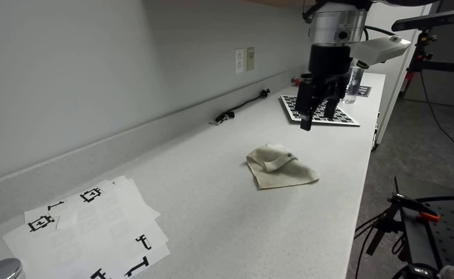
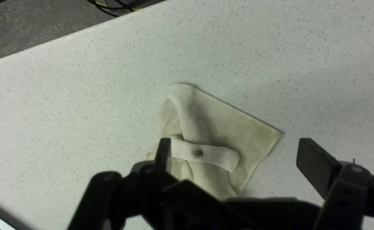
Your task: Use the towel to wipe the counter
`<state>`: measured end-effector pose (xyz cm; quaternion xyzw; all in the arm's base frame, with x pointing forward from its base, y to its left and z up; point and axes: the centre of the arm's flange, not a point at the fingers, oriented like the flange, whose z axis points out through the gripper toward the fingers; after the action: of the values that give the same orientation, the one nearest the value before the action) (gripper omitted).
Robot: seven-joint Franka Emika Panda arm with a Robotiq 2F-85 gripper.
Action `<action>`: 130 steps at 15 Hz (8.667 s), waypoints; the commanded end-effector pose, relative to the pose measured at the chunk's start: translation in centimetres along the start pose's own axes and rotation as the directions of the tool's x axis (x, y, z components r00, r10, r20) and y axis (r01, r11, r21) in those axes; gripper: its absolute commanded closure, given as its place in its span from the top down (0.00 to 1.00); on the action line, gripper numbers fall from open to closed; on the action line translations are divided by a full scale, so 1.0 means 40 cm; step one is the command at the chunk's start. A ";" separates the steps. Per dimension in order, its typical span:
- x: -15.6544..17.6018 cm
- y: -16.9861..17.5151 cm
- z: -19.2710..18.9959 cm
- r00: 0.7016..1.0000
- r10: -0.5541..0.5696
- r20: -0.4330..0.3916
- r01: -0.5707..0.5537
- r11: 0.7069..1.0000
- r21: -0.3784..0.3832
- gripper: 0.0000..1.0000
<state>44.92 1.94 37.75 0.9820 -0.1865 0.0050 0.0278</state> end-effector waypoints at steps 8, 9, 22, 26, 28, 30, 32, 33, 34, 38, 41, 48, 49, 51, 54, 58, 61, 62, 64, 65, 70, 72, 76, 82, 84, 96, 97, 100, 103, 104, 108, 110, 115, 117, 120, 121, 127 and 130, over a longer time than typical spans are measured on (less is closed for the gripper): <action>0.148 0.069 0.190 0.998 0.055 -0.017 -0.056 0.992 -0.116 1.00; 0.161 0.072 0.213 0.999 0.043 -0.012 -0.044 0.991 -0.127 1.00; 0.183 0.014 0.301 0.988 -0.145 0.048 0.149 0.982 -0.112 1.00; 0.181 0.008 0.300 0.987 -0.156 0.048 0.160 0.981 -0.111 1.00; 0.188 0.005 0.306 0.984 -0.178 0.022 0.179 0.978 -0.103 1.00; 0.201 -0.001 0.315 0.979 -0.203 -0.012 0.200 0.975 -0.100 1.00; 0.220 -0.005 0.329 0.972 -0.229 -0.046 0.224 0.970 -0.091 1.00; 0.227 -0.004 0.338 0.969 -0.239 -0.057 0.233 0.968 -0.091 1.00; 0.234 0.000 0.349 0.968 -0.245 -0.061 0.239 0.967 -0.086 1.00; 0.257 0.031 0.392 0.967 -0.244 -0.073 0.238 0.968 -0.077 0.95; 0.264 0.041 0.409 0.962 -0.264 -0.073 0.261 0.964 -0.056 0.69; 0.282 0.013 0.415 0.949 -0.309 -0.069 0.307 0.951 -0.030 0.14; 0.289 0.014 0.410 0.950 -0.303 -0.074 0.302 0.953 -0.022 0.08; 0.301 0.012 0.403 0.954 -0.288 -0.081 0.287 0.958 -0.016 0.00; 0.312 -0.026 0.407 0.950 -0.301 -0.079 0.301 0.954 -0.016 0.02; 0.306 -0.133 0.426 0.925 -0.374 -0.070 0.372 0.927 -0.038 0.02; 0.284 -0.228 0.437 0.890 -0.452 -0.059 0.450 0.892 -0.041 0.02; 0.272 -0.259 0.441 0.877 -0.478 -0.049 0.477 0.878 -0.034 0.02; 0.240 -0.314 0.442 0.845 -0.534 -0.025 0.534 0.846 -0.010 0.02; 0.220 -0.340 0.442 0.824 -0.567 -0.010 0.567 0.824 0.006 0.02; 0.084 -0.434 0.447 0.676 -0.733 0.075 0.729 0.680 0.078 0.02; 0.037 -0.451 0.453 0.611 -0.784 0.112 0.778 0.620 0.099 0.02; 0.002 -0.468 0.461 0.502 -0.847 0.176 0.846 0.523 0.102 0.02; 0.145 -0.431 0.445 0.618 -0.776 0.129 0.780 0.626 0.027 0.02; 0.210 -0.391 0.432 0.678 -0.730 0.088 0.733 0.680 -0.006 0.02; 0.452 -0.063 0.419 0.949 -0.248 -0.194 0.251 0.968 -0.011 0.02; 0.454 -0.062 0.428 0.952 -0.229 -0.205 0.231 0.973 -0.012 0.02; 0.437 -0.112 0.464 0.958 -0.235 -0.165 0.239 0.971 0.007 0.02; 0.389 -0.196 0.480 0.944 -0.311 -0.111 0.316 0.948 0.026 0.02; 0.360 -0.230 0.484 0.932 -0.351 -0.088 0.355 0.934 0.041 0.02; 0.237 -0.345 0.475 0.878 -0.479 -0.022 0.478 0.871 0.114 0.02; 0.179 -0.382 0.471 0.842 -0.540 0.007 0.533 0.834 0.142 0.02; 0.055 -0.406 0.458 0.737 -0.671 0.079 0.646 0.734 0.209 0.02; 0.038 -0.397 0.455 0.702 -0.700 0.130 0.664 0.710 0.235 0.02; 0.050 -0.373 0.458 0.687 -0.702 0.191 0.664 0.712 0.227 0.02; 0.073 -0.363 0.455 0.706 -0.685 0.179 0.654 0.728 0.208 0.02; 0.226 -0.282 0.425 0.826 -0.560 0.071 0.544 0.824 0.160 0.02; 0.301 -0.221 0.401 0.884 -0.467 -0.007 0.463 0.874 0.146 0.02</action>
<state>57.14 7.28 21.22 0.9931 0.1009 -0.0405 -0.0444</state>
